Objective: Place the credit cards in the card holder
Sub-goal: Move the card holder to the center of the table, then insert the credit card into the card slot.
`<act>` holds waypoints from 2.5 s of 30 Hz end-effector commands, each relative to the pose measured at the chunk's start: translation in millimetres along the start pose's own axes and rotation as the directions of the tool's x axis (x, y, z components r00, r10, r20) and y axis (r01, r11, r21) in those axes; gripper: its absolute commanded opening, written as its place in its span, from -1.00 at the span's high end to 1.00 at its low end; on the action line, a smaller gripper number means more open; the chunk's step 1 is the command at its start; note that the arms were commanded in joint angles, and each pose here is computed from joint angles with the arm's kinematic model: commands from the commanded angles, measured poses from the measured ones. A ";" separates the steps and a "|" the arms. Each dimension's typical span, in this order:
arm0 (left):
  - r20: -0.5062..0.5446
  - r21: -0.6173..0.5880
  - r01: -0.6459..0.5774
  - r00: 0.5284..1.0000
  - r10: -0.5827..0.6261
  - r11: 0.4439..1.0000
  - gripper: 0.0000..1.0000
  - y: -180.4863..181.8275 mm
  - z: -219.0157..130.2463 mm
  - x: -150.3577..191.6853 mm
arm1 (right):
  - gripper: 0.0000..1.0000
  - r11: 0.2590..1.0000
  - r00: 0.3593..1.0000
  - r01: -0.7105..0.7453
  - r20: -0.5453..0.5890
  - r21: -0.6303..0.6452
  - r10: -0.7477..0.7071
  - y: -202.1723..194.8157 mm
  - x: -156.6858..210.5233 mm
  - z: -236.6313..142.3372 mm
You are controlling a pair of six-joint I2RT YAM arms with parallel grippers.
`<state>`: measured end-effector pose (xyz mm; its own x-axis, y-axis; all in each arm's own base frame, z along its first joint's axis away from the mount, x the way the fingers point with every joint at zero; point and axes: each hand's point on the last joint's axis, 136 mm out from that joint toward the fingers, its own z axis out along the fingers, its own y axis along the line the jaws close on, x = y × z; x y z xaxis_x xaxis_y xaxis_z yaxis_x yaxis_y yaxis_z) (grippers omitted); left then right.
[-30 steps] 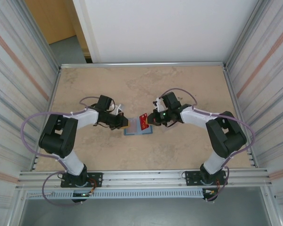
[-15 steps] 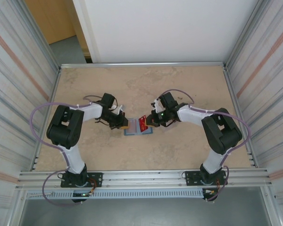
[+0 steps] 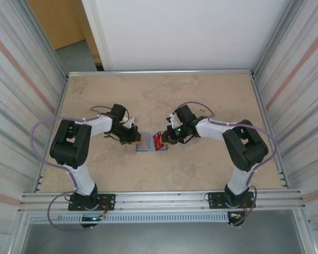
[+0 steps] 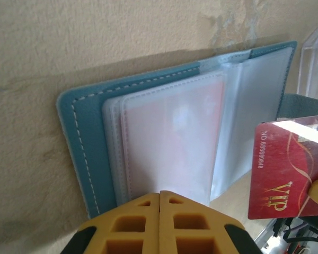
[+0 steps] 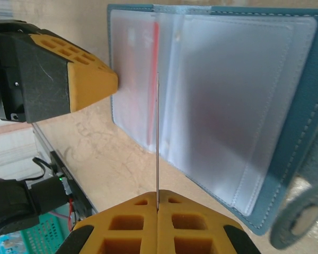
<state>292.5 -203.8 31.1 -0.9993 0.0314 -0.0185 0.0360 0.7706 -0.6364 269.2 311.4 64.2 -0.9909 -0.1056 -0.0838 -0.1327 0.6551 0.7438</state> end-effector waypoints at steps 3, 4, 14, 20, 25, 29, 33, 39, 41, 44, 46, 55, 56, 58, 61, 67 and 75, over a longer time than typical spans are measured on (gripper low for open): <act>0.036 0.033 -0.030 0.999 0.029 0.999 0.97 -12.6 -21.6 -5.1 | 1.00 0.999 0.999 0.042 -0.013 -0.028 -0.043 13.7 -4.8 8.1; 0.039 0.030 -0.024 0.999 0.023 0.999 0.97 -9.9 -21.6 -5.8 | 1.00 0.999 0.999 0.040 -0.013 -0.026 -0.040 12.7 -5.7 8.6; 0.013 0.012 -0.009 1.000 0.009 1.000 0.99 0.0 -9.9 -5.3 | 1.00 0.999 0.999 0.032 -0.026 -0.022 -0.032 5.6 -9.7 20.7; 0.003 -0.024 -0.005 1.000 0.005 1.000 0.99 11.2 -4.7 -1.2 | 1.00 0.999 0.999 0.037 -0.028 -0.023 -0.038 5.8 -8.1 19.5; -0.009 -0.049 -0.006 1.000 0.006 0.999 1.00 17.7 -1.2 0.0 | 1.00 0.999 0.999 0.046 -0.018 -0.027 -0.046 9.2 -7.6 15.5; -0.013 -0.050 -0.007 1.000 0.007 0.999 1.00 19.0 0.6 -0.6 | 1.00 0.998 0.999 0.045 -0.024 -0.031 -0.046 9.0 -6.6 16.3; -0.014 -0.057 -0.008 1.000 0.007 0.998 1.00 21.1 1.0 -0.2 | 1.00 0.998 0.998 0.054 -0.016 -0.034 -0.054 11.7 -8.0 14.4; -0.011 -0.059 -0.015 1.000 0.014 0.998 1.00 21.1 0.6 -0.6 | 1.00 0.997 0.998 0.066 -0.010 -0.042 -0.066 16.5 -10.4 13.9; -0.010 -0.060 -0.017 1.000 0.017 0.998 1.00 20.9 0.4 -1.0 | 1.00 0.997 0.998 0.061 -0.014 -0.042 -0.062 15.2 -10.9 15.0; -0.010 -0.060 -0.017 1.000 0.016 0.998 1.00 20.2 -0.4 -0.8 | 1.00 0.997 0.998 0.066 -0.010 -0.044 -0.067 17.4 -11.9 13.4; -0.005 -0.061 -0.020 1.000 0.019 0.998 1.00 20.5 -0.7 -1.2 | 1.00 0.997 0.997 0.075 -0.003 -0.035 -0.075 18.9 -12.0 9.5; -0.005 -0.064 -0.022 1.000 0.022 0.998 1.00 21.3 -0.2 -1.4 | 1.00 0.997 0.998 0.070 -0.006 -0.032 -0.070 13.2 -10.1 9.4; -0.004 -0.064 -0.023 1.000 0.023 0.998 1.00 21.2 -0.2 -1.9 | 1.00 0.997 0.998 0.067 -0.008 -0.035 -0.068 12.6 -10.6 11.3; -0.005 -0.063 -0.022 1.000 0.022 0.998 1.00 21.2 0.0 -1.7 | 1.00 0.997 0.998 0.067 -0.014 -0.041 -0.068 11.9 -12.0 14.7; -0.005 -0.065 -0.025 1.000 0.025 0.998 1.00 21.2 -0.4 -1.6 | 1.00 0.998 0.998 0.059 -0.018 -0.022 -0.060 4.3 -13.4 17.8; -0.004 -0.070 -0.025 1.000 0.025 0.997 1.00 22.5 -0.5 -0.9 | 1.00 0.999 0.999 0.040 -0.033 -0.024 -0.041 -5.3 -11.9 23.1; -0.006 -0.066 -0.026 1.000 0.025 0.997 1.00 21.5 -0.1 -1.5 | 1.00 0.999 0.998 0.039 -0.041 -0.008 -0.040 -11.9 -11.4 28.1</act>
<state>296.9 -190.8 24.3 -0.9988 0.0350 -0.0337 0.0483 0.7897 -0.6116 279.2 324.7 43.1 -0.9871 -0.1401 -0.0776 -0.1504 0.6447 0.7495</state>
